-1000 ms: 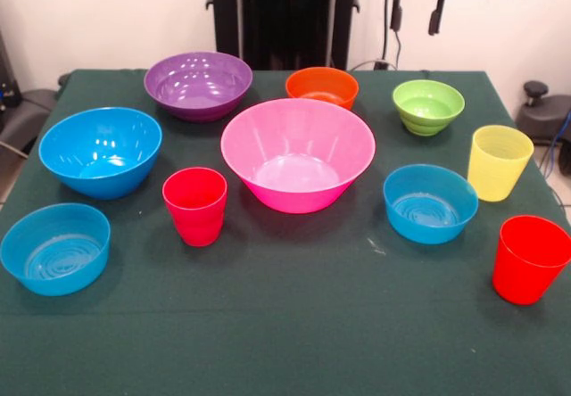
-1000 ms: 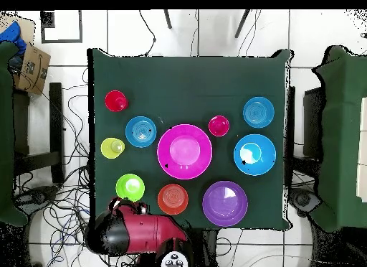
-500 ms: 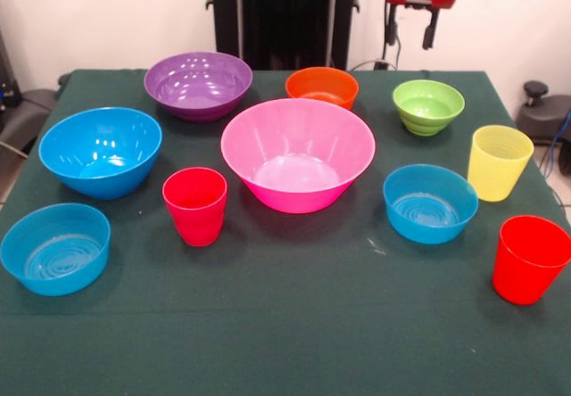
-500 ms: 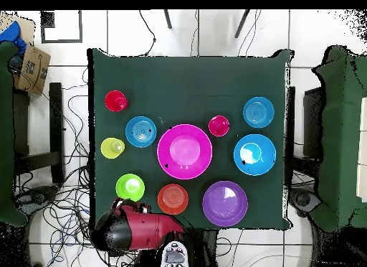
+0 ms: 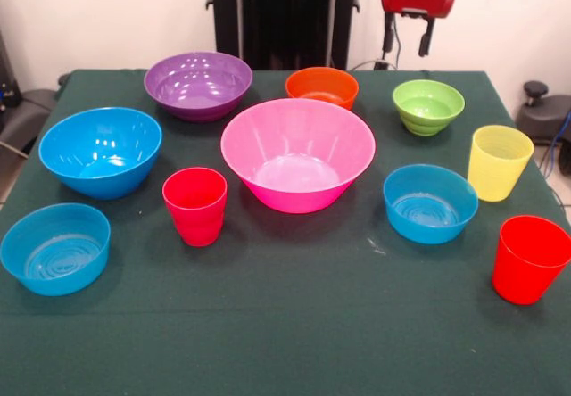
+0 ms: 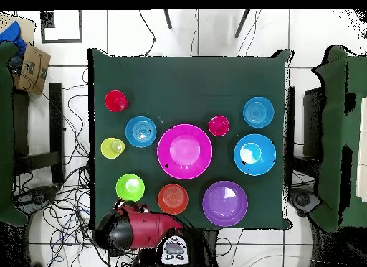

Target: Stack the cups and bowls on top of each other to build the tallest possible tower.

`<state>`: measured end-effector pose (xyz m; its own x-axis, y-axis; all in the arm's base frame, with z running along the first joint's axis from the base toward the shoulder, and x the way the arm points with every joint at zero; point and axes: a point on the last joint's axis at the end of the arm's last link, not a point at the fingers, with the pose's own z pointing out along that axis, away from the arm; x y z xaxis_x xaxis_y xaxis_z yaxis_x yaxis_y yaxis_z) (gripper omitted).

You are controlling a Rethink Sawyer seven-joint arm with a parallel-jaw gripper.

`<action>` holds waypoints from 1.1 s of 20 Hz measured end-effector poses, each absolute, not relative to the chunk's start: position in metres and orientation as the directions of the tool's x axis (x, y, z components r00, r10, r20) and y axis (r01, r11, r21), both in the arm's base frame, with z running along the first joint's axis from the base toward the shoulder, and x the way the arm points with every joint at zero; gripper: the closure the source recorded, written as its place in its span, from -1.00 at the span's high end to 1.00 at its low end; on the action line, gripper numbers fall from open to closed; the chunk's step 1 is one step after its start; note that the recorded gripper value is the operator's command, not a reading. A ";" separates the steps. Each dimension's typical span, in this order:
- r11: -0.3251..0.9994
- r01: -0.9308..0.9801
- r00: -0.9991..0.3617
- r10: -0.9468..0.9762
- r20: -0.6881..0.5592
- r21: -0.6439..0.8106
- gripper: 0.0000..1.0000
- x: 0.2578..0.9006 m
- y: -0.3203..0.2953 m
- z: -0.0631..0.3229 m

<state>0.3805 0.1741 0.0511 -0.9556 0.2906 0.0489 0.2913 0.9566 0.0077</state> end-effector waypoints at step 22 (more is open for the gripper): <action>0.964 0.264 -0.964 0.264 -0.004 0.017 1.00 0.403 0.187 0.010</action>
